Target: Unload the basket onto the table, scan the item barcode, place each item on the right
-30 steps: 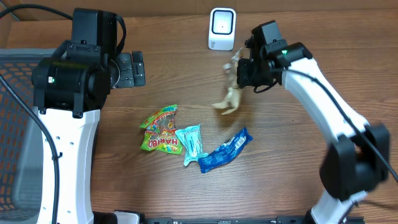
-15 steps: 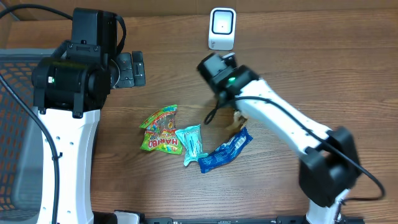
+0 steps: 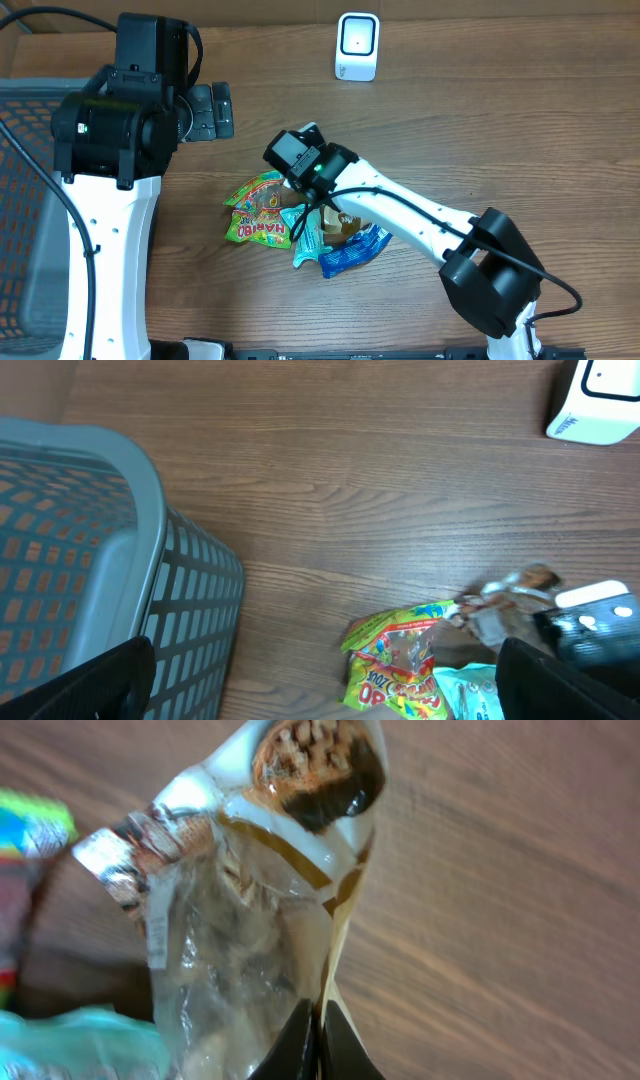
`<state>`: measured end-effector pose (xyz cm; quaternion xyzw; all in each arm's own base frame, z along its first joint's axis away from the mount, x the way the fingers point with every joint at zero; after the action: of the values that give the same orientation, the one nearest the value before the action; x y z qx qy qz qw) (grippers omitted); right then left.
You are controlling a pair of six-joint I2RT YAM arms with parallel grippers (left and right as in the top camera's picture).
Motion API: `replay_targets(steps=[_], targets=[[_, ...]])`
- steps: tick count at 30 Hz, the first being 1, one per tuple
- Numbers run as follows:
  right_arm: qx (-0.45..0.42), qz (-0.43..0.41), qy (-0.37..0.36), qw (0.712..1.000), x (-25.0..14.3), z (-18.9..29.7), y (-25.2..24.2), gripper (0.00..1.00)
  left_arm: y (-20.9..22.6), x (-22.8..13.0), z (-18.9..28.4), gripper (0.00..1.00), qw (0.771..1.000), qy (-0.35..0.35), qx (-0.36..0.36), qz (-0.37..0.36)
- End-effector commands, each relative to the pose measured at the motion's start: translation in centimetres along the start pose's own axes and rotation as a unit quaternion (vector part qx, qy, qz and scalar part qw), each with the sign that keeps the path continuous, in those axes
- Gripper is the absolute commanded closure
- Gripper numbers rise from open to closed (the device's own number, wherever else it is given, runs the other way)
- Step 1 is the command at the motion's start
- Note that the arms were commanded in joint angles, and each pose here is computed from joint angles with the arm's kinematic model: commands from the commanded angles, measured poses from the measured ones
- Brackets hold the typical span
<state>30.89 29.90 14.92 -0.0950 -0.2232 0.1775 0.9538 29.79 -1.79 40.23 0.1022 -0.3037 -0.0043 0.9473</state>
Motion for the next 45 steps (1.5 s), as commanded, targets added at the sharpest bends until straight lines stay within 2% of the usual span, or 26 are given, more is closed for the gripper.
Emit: replay_targets(steps=[1, 9, 12, 16, 18, 21, 27, 31, 36, 41, 45], targets=[[-0.003, -0.052, -0.001, 0.999, 2.4, 1.4, -3.3, 0.96, 0.3, 0.3, 0.2, 0.01, 1.0, -0.007, 0.008, -0.008], [0.044, -0.086, 0.008, 0.995, 5.1, 4.2, -10.3, 0.96, 0.3, 0.3, 0.2, 0.0, 1.0, -0.007, 0.008, -0.008], [0.021, -0.095, 0.011, 0.995, 5.3, 4.9, -12.9, 0.96, 0.3, 0.3, 0.2, 0.01, 1.0, -0.007, 0.008, -0.008], [-0.068, -0.087, -0.001, 0.994, 5.4, 5.8, -14.8, 0.96, 0.3, 0.3, 0.2, 0.0, 1.0, -0.007, 0.008, -0.008], [-0.103, -0.072, -0.009, 0.992, 5.4, 5.8, -14.4, 0.96, 0.3, 0.3, 0.2, 0.0, 1.0, -0.007, 0.008, -0.008], [-0.105, -0.056, -0.003, 0.993, 5.3, 4.7, -12.3, 0.96, 0.3, 0.3, 0.2, 0.0, 1.0, -0.007, 0.008, -0.008], [-0.182, 0.0, 0.035, 0.983, 3.7, -0.8, -7.9, 0.96, 0.3, 0.3, 0.2, 0.0, 1.0, -0.007, 0.008, -0.008], [-0.18, 0.041, 0.037, 0.982, 2.5, -2.0, -3.7, 0.96, 0.3, 0.3, 0.2, 0.0, 1.0, -0.007, 0.008, -0.008], [-0.158, 0.074, -0.001, 0.985, 1.9, -0.5, 0.7, 0.96, 0.3, 0.3, 0.2, 0.0, 1.0, -0.007, 0.008, -0.008], [-0.157, 0.075, -0.005, 0.985, 1.8, 0.0, 1.0, 0.96, 0.3, 0.3, 0.2, 0.0, 1.0, -0.007, 0.008, -0.008], [-0.115, 0.044, 0.03, 0.992, 2.8, 0.5, -1.0, 0.96, 0.3, 0.3, 0.2, 0.0, 1.0, -0.007, 0.008, -0.008]])
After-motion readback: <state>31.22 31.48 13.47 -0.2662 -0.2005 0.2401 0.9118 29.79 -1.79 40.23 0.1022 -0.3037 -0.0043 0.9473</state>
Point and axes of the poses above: each gripper's point midway between its finger pads, its own z axis back along the fingers, its own y axis along the line the jaws close on, x = y × z, the point moved 7 cm from there along z, back along the fingers, and after that the axes turned 8 degrees about -z, right-handed, at the moved point
